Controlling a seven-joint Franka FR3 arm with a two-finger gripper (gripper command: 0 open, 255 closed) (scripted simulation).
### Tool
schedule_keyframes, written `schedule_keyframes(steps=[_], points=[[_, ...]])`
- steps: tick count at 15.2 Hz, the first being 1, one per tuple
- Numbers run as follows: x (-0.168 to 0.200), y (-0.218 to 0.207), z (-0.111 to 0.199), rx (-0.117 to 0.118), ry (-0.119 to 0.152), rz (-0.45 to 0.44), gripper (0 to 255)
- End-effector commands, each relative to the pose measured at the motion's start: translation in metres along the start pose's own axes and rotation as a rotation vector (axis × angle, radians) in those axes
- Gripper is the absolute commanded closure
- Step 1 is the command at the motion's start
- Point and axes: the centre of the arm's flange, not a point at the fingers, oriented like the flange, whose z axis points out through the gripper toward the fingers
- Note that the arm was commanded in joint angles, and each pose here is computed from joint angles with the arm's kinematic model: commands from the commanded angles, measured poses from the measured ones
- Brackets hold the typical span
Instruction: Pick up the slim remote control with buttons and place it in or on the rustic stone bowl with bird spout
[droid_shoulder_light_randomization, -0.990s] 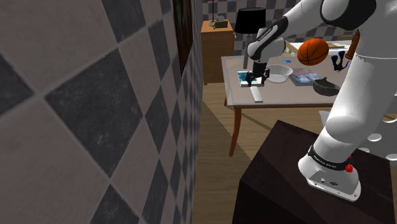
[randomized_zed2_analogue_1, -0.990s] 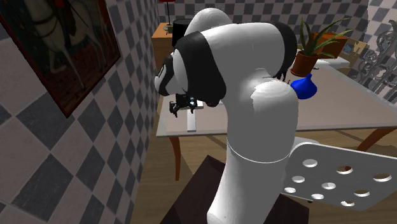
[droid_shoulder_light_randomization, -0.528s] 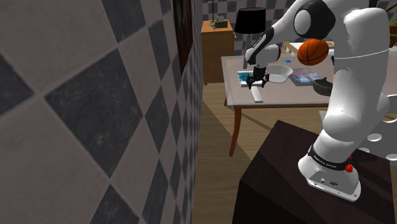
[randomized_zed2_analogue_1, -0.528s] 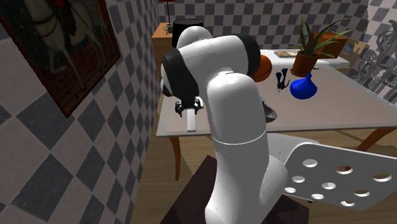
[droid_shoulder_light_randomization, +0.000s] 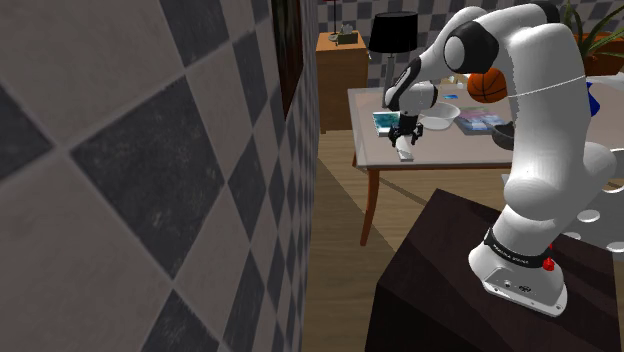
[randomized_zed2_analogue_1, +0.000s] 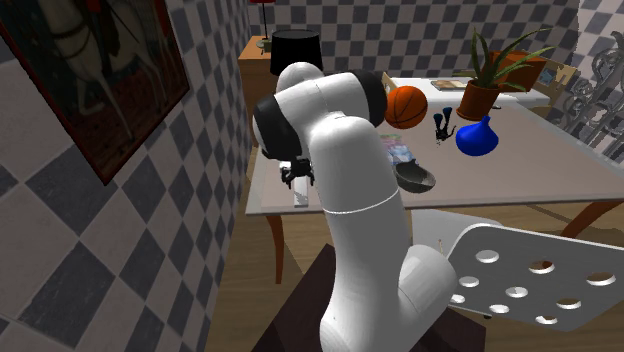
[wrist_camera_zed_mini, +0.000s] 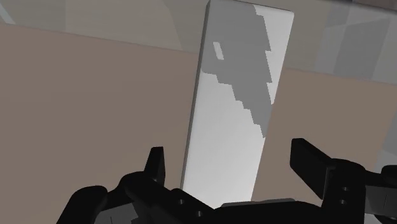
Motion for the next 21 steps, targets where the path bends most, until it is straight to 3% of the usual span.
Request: schedule_keyframes(steps=[1, 10, 11, 21], points=[[0.0004, 0.0000, 0.0113, 0.000, 0.000, 0.000, 0], [0.0004, 0.0000, 0.0143, 0.000, 0.000, 0.000, 0], [0.0004, 0.0000, 0.0143, 0.000, 0.000, 0.000, 255], [0.0003, 0.0000, 0.0090, 0.000, 0.000, 0.000, 255]])
